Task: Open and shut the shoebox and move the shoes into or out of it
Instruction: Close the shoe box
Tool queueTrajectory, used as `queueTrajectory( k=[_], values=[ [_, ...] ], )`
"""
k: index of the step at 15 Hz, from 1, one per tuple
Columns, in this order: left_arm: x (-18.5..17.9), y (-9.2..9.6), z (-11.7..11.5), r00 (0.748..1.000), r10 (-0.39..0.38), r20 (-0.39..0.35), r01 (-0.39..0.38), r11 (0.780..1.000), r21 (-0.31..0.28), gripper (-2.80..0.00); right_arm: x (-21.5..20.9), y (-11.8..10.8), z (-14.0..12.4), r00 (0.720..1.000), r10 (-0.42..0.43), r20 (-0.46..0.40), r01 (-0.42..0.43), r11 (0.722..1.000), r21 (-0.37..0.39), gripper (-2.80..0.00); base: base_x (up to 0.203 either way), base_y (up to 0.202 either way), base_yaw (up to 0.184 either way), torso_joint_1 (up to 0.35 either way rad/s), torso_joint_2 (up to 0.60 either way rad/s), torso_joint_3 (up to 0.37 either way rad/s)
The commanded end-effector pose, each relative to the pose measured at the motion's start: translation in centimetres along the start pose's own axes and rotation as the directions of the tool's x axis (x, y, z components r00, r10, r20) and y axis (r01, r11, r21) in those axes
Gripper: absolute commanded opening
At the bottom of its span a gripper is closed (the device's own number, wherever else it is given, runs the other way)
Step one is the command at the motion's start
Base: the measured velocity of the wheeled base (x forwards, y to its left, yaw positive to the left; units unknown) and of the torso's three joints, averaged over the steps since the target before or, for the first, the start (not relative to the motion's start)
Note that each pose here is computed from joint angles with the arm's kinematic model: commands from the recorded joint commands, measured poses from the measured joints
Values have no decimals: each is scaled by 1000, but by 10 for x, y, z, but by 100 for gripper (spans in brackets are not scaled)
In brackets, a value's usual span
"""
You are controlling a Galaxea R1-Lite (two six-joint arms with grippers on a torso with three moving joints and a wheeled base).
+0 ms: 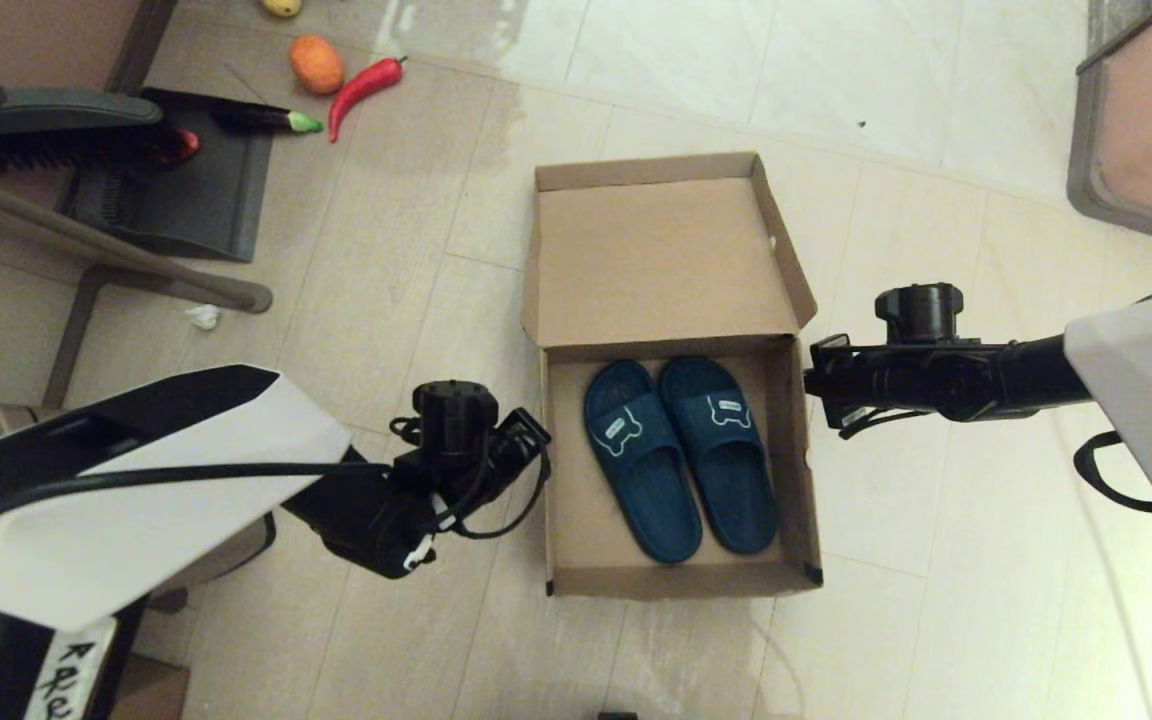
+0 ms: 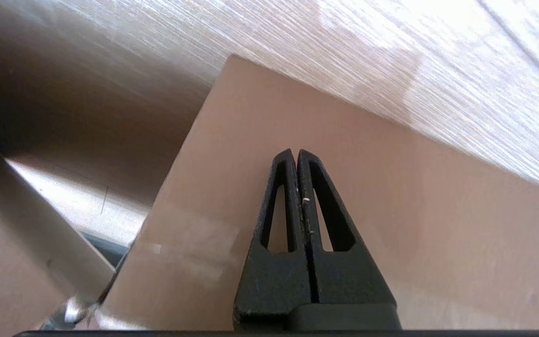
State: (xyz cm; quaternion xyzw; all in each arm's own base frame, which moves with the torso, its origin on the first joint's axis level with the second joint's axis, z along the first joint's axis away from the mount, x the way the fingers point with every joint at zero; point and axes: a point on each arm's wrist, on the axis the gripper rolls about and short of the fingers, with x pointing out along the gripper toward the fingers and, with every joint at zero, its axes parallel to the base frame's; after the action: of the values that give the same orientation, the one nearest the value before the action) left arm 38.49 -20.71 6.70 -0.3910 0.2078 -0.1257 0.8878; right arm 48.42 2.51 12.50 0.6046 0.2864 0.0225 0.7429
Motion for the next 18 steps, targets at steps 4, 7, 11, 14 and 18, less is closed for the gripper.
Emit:
queueTrajectory(
  k=[4, 7, 11, 14, 18],
  values=[
    [-12, 7, 14, 998, 20, 53, -20, 1000, -10, -280, -11, 23, 13, 996, 85, 39, -84, 996, -21, -280, 0, 0, 0, 0, 0, 0],
    [-8, 4, 21, 997, 6, 73, -5, 1000, -12, -280, -7, 35, 19, 989, 137, 48, -135, 990, -37, -280, 0, 0, 0, 0, 0, 0],
    [9, 2, 22, 996, -15, 86, 16, 1000, -13, -280, 3, 29, 20, 990, 135, 31, -134, 991, -24, -280, 0, 0, 0, 0, 0, 0],
    [22, 0, 21, 997, -22, 80, 23, 1000, -12, -280, 4, 31, 17, 989, 145, 23, -146, 988, 44, -280, 0, 0, 0, 0, 0, 0],
    [27, 2, 19, 997, -20, 75, 21, 1000, -12, -280, 7, 29, 17, 989, 149, 17, -149, 988, 44, -280, 0, 0, 0, 0, 0, 0]
  ],
)
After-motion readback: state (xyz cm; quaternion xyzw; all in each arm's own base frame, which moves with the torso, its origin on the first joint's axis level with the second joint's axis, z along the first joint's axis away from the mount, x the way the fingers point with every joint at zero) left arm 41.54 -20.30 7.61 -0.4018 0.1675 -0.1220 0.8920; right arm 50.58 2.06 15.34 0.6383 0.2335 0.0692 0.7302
